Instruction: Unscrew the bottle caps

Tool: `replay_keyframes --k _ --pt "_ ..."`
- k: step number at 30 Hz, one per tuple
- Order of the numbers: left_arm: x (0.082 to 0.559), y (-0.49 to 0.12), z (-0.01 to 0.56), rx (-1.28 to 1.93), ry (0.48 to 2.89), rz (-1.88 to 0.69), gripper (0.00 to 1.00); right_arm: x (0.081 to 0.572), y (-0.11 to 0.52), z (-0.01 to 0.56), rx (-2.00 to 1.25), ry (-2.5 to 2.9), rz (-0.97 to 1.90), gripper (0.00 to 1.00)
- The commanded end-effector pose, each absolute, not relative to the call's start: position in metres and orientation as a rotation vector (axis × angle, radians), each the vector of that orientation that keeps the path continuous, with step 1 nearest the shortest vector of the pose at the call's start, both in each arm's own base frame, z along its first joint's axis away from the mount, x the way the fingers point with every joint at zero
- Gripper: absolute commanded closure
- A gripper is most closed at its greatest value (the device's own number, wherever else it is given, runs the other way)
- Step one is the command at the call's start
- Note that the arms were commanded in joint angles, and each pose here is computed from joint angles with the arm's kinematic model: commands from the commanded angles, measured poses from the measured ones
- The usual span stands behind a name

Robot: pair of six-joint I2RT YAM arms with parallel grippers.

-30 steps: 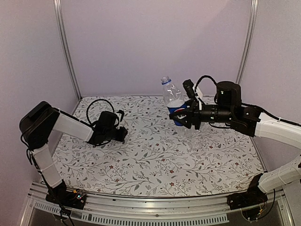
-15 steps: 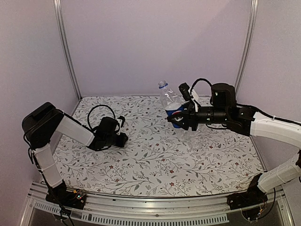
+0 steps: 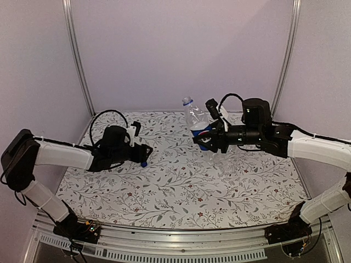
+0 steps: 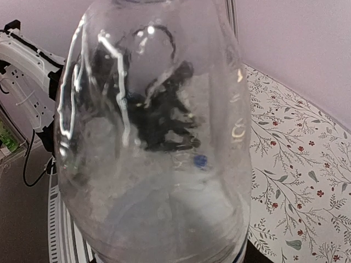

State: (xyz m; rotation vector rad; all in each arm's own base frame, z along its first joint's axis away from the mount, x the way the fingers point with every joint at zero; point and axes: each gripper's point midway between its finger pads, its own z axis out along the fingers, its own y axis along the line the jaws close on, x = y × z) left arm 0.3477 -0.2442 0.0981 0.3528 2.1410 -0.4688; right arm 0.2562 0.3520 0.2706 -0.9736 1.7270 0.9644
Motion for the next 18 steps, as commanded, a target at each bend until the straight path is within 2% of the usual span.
replay_keyframes --k 1,9,18 --pt "0.323 -0.283 0.183 0.455 1.977 -0.722 0.29 0.256 0.358 0.261 -1.002 1.725 1.007 0.52" --pt "0.269 -0.311 0.315 0.6 1.654 -1.062 0.29 0.246 0.373 0.251 -1.095 1.709 1.109 0.51" --pt "0.245 -0.346 0.349 0.735 1.544 -1.289 0.3 0.233 0.386 0.243 -1.185 1.686 1.225 0.53"
